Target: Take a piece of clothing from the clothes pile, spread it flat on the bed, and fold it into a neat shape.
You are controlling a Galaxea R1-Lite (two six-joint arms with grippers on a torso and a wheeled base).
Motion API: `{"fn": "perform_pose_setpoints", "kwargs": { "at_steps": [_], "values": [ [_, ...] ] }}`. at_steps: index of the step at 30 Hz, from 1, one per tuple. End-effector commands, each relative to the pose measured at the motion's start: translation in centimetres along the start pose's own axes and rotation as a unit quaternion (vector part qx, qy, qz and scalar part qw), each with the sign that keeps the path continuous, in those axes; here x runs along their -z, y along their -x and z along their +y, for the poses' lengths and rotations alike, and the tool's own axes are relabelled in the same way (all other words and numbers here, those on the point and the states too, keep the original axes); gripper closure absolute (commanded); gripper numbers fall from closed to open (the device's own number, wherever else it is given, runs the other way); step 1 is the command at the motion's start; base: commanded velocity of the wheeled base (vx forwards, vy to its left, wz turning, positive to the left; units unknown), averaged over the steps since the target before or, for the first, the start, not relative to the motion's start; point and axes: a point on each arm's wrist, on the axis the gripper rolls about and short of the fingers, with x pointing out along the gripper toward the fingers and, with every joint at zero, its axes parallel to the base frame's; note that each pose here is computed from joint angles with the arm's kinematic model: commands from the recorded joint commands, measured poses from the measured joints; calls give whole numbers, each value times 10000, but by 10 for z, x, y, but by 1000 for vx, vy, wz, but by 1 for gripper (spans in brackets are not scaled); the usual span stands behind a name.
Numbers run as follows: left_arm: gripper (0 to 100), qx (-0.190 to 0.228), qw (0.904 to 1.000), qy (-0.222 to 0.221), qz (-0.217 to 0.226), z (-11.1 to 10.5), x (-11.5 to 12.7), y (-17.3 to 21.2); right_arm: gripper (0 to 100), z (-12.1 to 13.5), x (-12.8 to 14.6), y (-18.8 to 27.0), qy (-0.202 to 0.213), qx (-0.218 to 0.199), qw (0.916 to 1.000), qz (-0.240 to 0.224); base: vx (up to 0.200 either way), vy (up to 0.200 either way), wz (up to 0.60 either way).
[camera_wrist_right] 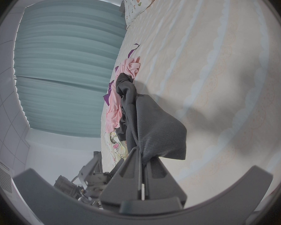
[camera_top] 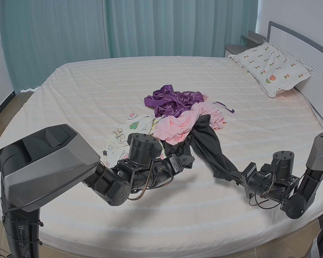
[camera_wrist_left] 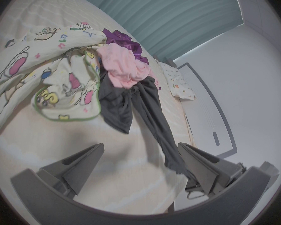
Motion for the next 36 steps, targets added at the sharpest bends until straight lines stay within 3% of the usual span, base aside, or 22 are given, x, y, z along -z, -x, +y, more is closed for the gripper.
{"fn": "perform_pose_setpoints", "kwargs": {
  "at_steps": [1,5,10,17,25,31,36],
  "values": [
    [0,-51,9994,191,-280,15,-15,-31,100,0,0,-1,4,-10,10000,12,0,0,0],
    [0,85,9980,427,-449,17,-20,-57,100,-2,1,-4,6,18,10000,22,0,0,0],
    [0,-226,9969,456,-601,18,-18,-80,100,-1,0,-3,9,7,10000,10,0,0,0],
    [0,-618,9955,543,-468,20,-22,-72,100,-1,0,-3,6,9,10000,3,0,0,0],
    [0,-616,9955,545,-478,9,-26,-49,100,-1,0,-2,5,16,10000,6,0,0,0],
    [0,-465,9943,548,-789,6,-38,-51,100,-1,1,-3,9,7,10000,10,0,0,0],
    [0,-533,9937,540,-824,14,-34,-63,100,-1,0,-3,10,-1,10000,7,0,0,0]
  ]
}}
